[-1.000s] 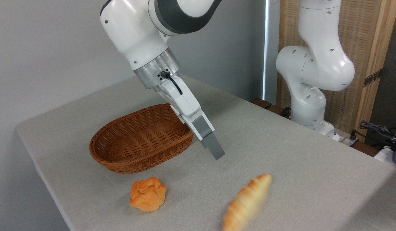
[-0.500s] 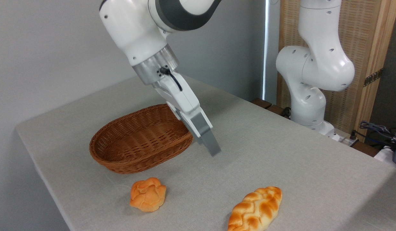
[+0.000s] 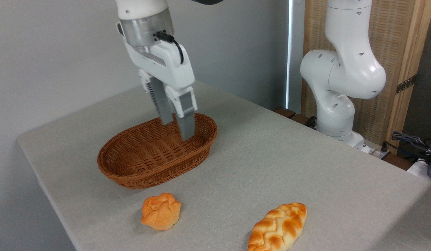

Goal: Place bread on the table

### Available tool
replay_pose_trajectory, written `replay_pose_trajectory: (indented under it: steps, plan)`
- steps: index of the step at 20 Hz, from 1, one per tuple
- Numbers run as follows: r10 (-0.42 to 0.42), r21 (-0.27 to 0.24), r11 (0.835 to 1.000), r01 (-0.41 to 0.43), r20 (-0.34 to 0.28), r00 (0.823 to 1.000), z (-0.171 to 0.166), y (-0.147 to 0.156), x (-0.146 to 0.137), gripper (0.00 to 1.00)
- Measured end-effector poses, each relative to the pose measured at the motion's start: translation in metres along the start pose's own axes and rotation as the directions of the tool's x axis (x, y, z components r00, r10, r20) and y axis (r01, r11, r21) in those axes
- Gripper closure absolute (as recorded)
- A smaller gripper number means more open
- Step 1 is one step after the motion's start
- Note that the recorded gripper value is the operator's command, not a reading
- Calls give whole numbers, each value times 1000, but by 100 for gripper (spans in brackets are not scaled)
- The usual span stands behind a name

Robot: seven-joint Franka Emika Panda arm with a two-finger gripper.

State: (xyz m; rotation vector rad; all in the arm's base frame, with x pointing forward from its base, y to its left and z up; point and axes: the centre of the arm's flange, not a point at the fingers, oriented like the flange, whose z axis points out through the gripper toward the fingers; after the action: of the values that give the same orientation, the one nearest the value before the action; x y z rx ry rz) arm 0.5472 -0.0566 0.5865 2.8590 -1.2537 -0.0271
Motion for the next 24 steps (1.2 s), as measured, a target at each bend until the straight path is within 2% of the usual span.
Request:
replay_pose_trajectory:
  steps: [4, 9, 18, 24]
  plan:
    - [-34, 21, 999, 35, -31, 999, -4, -2, 4, 0]
    - [-43, 17, 999, 44, -83, 996, -14, -1, 9, 0]
    - [-47, 17, 999, 49, -89, 995, -15, -2, 8, 0]
    - [-102, 18, 994, 104, -98, 990, -19, -28, -16, 0]
